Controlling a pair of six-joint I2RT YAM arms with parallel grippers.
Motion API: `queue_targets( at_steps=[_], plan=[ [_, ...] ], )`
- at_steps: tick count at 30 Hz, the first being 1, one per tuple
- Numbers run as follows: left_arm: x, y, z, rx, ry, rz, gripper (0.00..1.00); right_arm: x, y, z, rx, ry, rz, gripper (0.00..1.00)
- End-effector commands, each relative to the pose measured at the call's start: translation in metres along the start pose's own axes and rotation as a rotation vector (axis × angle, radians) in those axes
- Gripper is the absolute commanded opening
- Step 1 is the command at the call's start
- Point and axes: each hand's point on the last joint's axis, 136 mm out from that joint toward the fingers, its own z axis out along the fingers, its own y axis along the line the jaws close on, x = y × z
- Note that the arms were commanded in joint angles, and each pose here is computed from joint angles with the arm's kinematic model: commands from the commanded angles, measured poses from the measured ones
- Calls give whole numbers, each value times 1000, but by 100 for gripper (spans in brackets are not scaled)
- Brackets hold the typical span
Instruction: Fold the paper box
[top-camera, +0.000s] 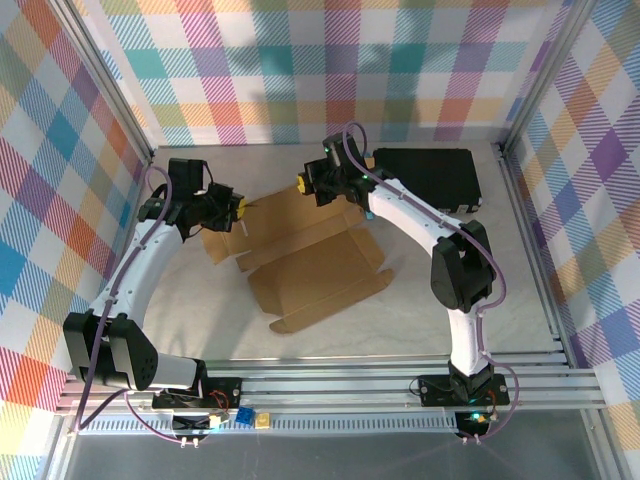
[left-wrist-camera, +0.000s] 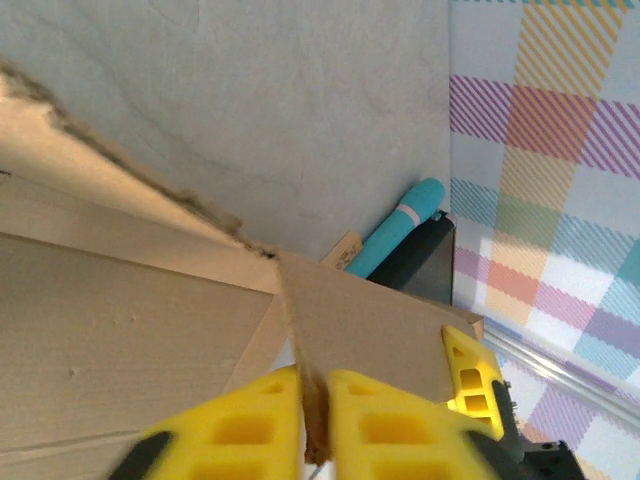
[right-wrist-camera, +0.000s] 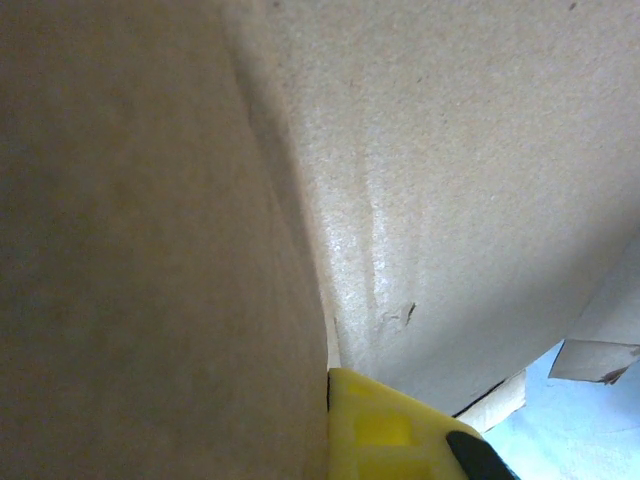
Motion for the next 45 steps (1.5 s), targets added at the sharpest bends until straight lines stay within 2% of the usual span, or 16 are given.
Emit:
queue_targets(
  at_steps=[1,2,3,5,11,15,19,24,27,30,36,39,42,45],
  plan=[
    [2,-4,-18,11,-26,115,43,3,4,-10,-16,10,16,0],
    [1,-8,-26,16,-48,191,60,2,4,-9,-17,9,16,0],
    [1,-6,-35,5,-73,265,70,1,5,-9,-18,7,18,0],
    [0,8,-51,-35,-118,365,74,-2,7,-7,-19,6,21,0],
    [14,60,-79,-28,-153,498,65,-5,16,-7,-21,13,29,0],
    [25,100,-68,-11,-115,506,54,-4,25,-15,-30,12,33,0],
    [22,123,-43,-39,-96,533,60,-3,31,-29,-33,6,42,0],
    [6,112,-12,5,-145,650,63,-2,31,-37,-6,15,54,0],
    [3,101,11,60,-137,741,63,-4,29,-34,0,19,74,0],
    [-1,106,32,43,-117,790,63,-5,33,-34,1,26,85,0],
    [-7,120,57,40,-120,829,64,-6,39,-34,25,33,105,0],
    [-13,127,62,37,-162,839,66,-7,39,-33,34,33,124,0],
    [-17,123,66,68,-195,854,67,-7,38,-33,49,36,127,0],
    [-14,116,76,96,-162,866,65,-9,38,-34,54,30,127,0]
  ],
)
